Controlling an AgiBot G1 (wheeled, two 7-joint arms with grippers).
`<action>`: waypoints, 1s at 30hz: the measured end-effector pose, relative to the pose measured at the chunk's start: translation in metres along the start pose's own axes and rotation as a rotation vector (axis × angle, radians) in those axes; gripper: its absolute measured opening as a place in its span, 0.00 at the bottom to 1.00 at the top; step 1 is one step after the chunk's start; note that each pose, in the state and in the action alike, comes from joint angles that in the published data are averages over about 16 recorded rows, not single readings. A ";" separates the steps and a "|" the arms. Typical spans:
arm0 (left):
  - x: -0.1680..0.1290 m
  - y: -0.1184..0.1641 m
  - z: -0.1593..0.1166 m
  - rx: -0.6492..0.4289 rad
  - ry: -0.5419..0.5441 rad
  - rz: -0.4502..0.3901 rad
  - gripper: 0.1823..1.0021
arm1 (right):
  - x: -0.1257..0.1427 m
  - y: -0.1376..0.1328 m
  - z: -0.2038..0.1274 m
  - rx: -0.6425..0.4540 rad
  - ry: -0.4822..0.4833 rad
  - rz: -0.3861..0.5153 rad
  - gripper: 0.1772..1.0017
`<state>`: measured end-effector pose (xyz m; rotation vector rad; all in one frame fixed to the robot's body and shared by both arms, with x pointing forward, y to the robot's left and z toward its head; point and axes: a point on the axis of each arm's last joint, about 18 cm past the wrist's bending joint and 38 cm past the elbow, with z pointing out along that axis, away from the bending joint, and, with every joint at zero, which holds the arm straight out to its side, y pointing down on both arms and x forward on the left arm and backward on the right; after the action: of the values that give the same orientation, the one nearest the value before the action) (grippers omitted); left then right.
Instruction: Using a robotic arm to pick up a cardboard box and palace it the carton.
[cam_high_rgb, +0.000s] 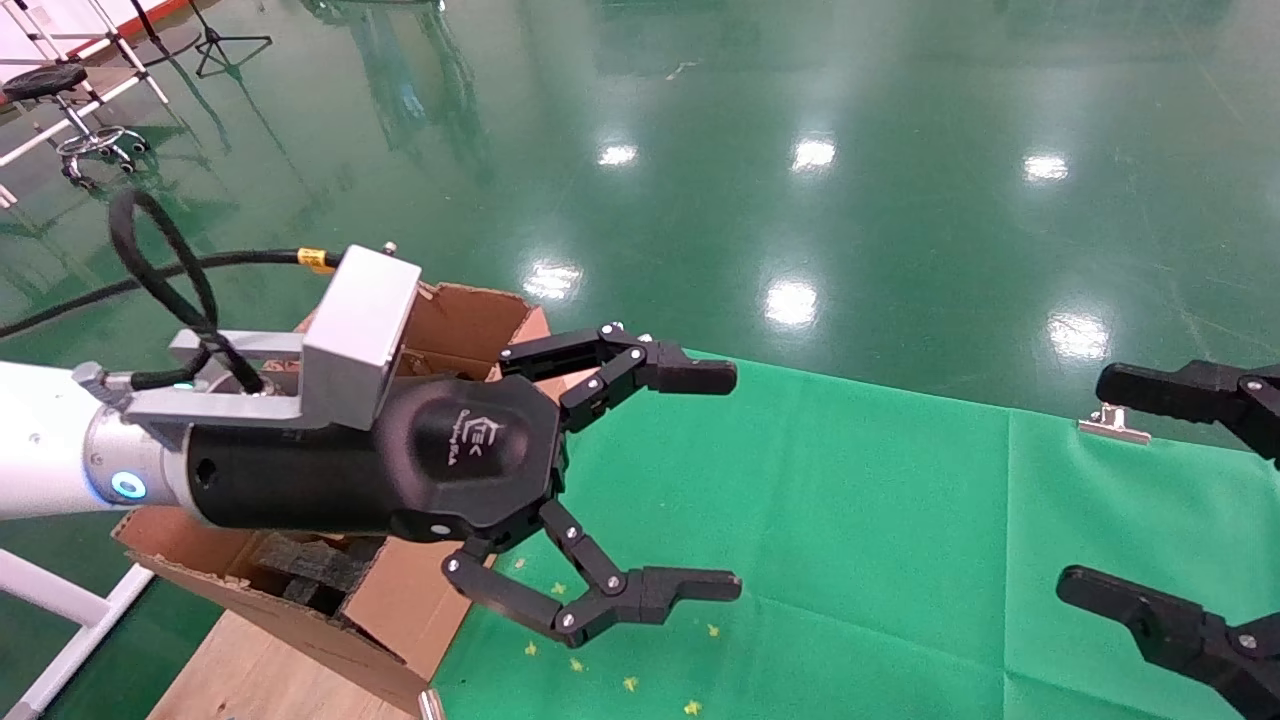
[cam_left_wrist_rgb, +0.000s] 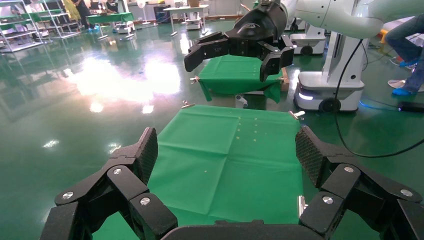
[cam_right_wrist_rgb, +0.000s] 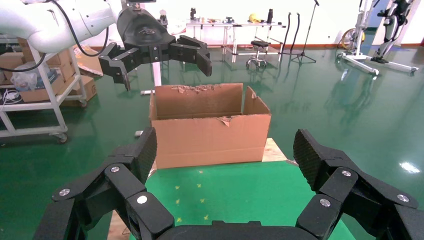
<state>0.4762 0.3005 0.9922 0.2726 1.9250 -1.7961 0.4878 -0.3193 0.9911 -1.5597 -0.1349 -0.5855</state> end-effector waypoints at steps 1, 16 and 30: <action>0.000 0.000 0.000 0.000 0.000 0.000 1.00 | 0.000 0.000 0.000 0.000 0.000 0.000 1.00; 0.000 0.000 0.000 0.000 0.000 0.000 1.00 | 0.000 0.000 0.000 0.000 0.000 0.000 1.00; 0.000 0.000 0.000 0.000 0.000 0.000 1.00 | 0.000 0.000 0.000 0.000 0.000 0.000 1.00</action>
<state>0.4763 0.3006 0.9922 0.2723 1.9252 -1.7955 0.4878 -0.3193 0.9911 -1.5597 -0.1349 -0.5855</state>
